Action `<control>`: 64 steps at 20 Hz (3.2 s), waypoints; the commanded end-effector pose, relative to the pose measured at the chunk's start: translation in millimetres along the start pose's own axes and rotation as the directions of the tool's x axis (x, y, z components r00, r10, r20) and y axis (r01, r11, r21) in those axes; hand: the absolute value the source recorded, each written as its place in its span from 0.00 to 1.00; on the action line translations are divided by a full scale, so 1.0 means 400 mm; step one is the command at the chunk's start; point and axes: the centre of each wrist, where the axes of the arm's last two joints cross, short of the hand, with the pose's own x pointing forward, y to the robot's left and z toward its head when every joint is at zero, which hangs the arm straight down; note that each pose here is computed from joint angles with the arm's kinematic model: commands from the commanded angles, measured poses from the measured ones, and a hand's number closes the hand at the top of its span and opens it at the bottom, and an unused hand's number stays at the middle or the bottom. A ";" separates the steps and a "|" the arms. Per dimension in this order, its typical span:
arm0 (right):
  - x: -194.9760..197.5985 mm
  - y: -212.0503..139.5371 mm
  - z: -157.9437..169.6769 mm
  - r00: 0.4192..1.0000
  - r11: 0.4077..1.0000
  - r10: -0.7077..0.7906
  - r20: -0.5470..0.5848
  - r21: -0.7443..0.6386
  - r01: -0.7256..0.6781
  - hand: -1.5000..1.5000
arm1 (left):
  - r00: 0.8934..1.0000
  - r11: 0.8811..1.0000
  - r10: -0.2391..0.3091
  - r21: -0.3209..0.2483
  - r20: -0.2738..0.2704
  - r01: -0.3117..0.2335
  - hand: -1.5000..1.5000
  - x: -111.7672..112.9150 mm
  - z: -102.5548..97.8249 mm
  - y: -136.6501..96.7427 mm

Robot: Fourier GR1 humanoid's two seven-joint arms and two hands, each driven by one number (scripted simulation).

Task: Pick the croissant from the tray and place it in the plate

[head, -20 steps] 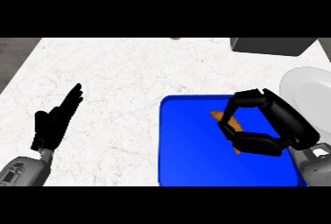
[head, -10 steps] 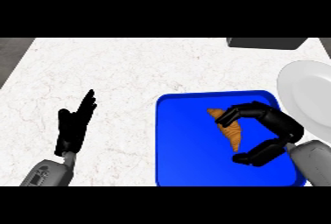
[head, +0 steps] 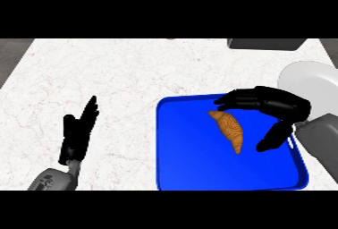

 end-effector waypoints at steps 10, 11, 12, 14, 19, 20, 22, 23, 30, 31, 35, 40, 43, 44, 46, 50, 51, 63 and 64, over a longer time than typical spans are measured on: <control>0.018 -0.022 -0.127 0.943 0.852 0.309 -0.123 0.476 -0.218 0.00 | 1.000 1.000 0.004 0.031 -0.020 -0.003 0.50 -0.012 0.024 0.039; 0.011 -0.036 -0.131 0.939 0.851 0.320 -0.124 0.472 -0.228 0.00 | 1.000 1.000 -0.001 0.017 -0.007 0.002 0.50 -0.002 0.024 0.035; 0.001 0.012 -0.170 0.936 0.844 0.325 -0.133 0.488 -0.223 0.00 | 1.000 1.000 0.001 0.024 -0.011 0.000 0.50 -0.040 0.033 0.030; 0.003 -0.016 -0.196 0.933 0.843 0.326 -0.156 0.495 -0.212 0.00 | 1.000 0.999 0.007 0.044 -0.017 -0.006 0.50 -0.001 0.015 0.021; -0.018 0.030 -0.170 0.933 0.833 0.329 -0.149 0.511 -0.212 0.00 | 1.000 1.000 0.004 0.021 -0.019 -0.004 0.50 -0.013 0.007 0.012; 0.016 -0.008 -0.188 0.928 0.827 0.339 -0.155 0.520 -0.215 0.00 | 1.000 1.000 -0.005 0.025 -0.027 0.005 0.50 -0.014 0.042 0.034; 0.008 -0.002 -0.201 0.927 0.821 0.347 -0.142 0.523 -0.227 0.00 | 1.000 0.999 0.001 0.049 -0.015 -0.001 0.50 0.020 0.013 0.031; -0.026 0.040 -0.194 0.932 0.825 0.331 -0.148 0.524 -0.210 0.00 | 1.000 0.999 0.002 0.032 -0.012 -0.002 0.50 0.003 0.059 0.017; -0.041 0.077 -0.204 0.922 0.802 0.358 -0.146 0.553 -0.224 0.00 | 1.000 0.999 0.005 0.040 -0.003 -0.005 0.50 -0.018 0.042 -0.021; -0.052 0.072 -0.191 0.929 0.810 0.336 -0.153 0.550 -0.203 0.00 | 1.000 1.000 -0.003 0.024 -0.011 0.004 0.50 0.003 0.048 0.043; -0.039 0.065 -0.201 0.930 0.801 0.335 -0.148 0.565 -0.199 0.00 | 1.000 0.999 0.014 0.037 -0.016 -0.013 0.50 -0.034 0.058 0.010; -0.080 0.119 -0.215 0.922 0.805 0.350 -0.163 0.555 -0.208 0.00 | 1.000 1.000 0.002 0.028 -0.018 -0.002 0.50 -0.022 0.041 0.036; -0.090 0.105 -0.186 0.923 0.802 0.354 -0.150 0.557 -0.217 1.00 | 1.000 0.999 -0.006 0.039 -0.011 0.006 0.50 0.007 0.038 0.027; -0.094 0.164 -0.193 0.920 0.775 0.384 -0.079 0.569 -0.274 1.00 | 0.999 0.999 0.016 0.037 -0.028 -0.015 0.50 -0.008 0.027 0.016; -0.103 0.131 -0.225 0.924 0.798 0.375 -0.068 0.530 -0.285 1.00 | 1.000 1.000 0.012 0.024 -0.024 -0.011 0.50 -0.056 0.054 0.027; -0.079 0.098 -0.249 0.917 0.800 0.394 -0.051 0.510 -0.316 1.00 | 1.000 1.000 0.002 0.029 -0.020 -0.002 0.50 0.000 0.076 0.029; -0.095 0.129 -0.219 0.919 0.810 0.390 -0.052 0.495 -0.316 1.00 | 0.999 1.000 0.011 0.027 -0.031 -0.011 0.50 -0.014 0.049 0.000; -0.166 0.042 0.082 0.717 0.950 0.133 -0.684 -0.119 -0.290 1.00 | 0.999 0.996 0.012 0.083 -0.051 -0.008 0.50 -0.021 0.049 0.077; -0.161 0.027 0.080 0.708 0.928 0.105 -0.698 -0.188 -0.323 1.00 | 1.000 0.997 0.006 0.081 -0.031 -0.004 0.50 -0.015 0.042 0.070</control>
